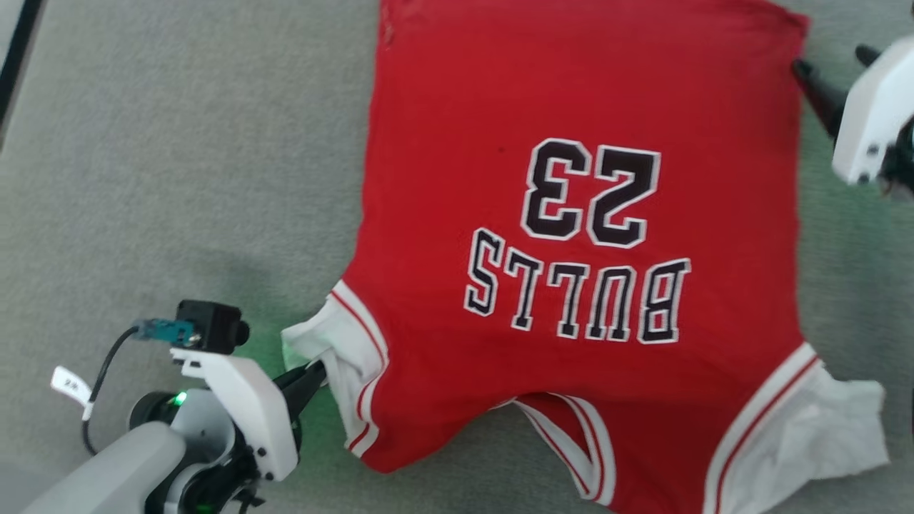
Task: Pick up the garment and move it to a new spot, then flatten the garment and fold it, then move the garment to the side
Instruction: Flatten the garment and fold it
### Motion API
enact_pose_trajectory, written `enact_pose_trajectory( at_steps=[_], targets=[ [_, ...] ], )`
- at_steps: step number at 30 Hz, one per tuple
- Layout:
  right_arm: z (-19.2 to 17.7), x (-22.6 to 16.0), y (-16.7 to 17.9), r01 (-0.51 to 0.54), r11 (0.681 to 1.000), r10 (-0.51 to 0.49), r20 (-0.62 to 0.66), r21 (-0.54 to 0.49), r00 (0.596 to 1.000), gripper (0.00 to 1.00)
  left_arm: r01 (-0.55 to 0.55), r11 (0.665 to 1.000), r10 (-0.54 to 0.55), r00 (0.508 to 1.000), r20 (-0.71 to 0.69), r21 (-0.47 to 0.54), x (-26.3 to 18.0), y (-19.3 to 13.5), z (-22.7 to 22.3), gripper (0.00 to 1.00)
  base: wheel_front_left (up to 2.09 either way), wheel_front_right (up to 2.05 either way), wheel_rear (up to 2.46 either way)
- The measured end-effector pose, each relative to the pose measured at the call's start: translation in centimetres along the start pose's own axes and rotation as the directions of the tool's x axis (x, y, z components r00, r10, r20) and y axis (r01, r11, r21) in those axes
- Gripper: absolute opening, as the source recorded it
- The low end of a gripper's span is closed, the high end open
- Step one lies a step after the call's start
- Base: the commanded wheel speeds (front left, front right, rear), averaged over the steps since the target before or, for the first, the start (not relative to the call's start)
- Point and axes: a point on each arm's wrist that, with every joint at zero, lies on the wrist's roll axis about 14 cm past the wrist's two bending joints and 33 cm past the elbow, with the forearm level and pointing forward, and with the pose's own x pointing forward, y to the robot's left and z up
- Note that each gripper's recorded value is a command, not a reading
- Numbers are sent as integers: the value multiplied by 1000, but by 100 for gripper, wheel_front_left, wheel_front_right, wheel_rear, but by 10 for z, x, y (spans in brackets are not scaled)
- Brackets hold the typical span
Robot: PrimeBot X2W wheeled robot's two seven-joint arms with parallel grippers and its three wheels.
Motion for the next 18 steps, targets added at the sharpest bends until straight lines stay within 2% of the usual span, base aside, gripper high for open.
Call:
enact_pose_trajectory(
  at_steps=[8, 12, 13, 14, 15, 18],
  targets=[
    [-20, 50, -1, 18, 998, -7, -204, 53, 979, 100, 6, 1000, -6, 1000, 1, -13, 5, 4, -2, 0, 0, 0, 0],
    [-37, 65, 8, 8, 996, 22, -328, 90, 944, 100, 7, 1000, -7, 1000, 4, -29, 6, 6, -4, 0, 0, 0, 0],
    [-41, 67, 10, 7, 996, 23, -355, 84, 934, 44, 6, 1000, -6, 1000, 4, -31, 7, 7, -5, 0, 0, 0, 0],
    [-42, 68, 11, 8, 996, 24, -375, 84, 927, 15, 6, 999, -6, 1000, 5, -33, 7, 7, -5, 0, 0, 0, 0],
    [-43, 67, 10, 11, 997, 18, -390, 73, 921, 0, 6, 999, -6, 1000, 7, -36, 7, 7, -5, 0, 0, 0, 0],
    [-45, 64, 14, 5, 999, 16, -413, 50, 910, 0, 8, 999, -7, 1000, 10, -37, 8, 8, -4, 0, 0, 0, 0]
  ],
)
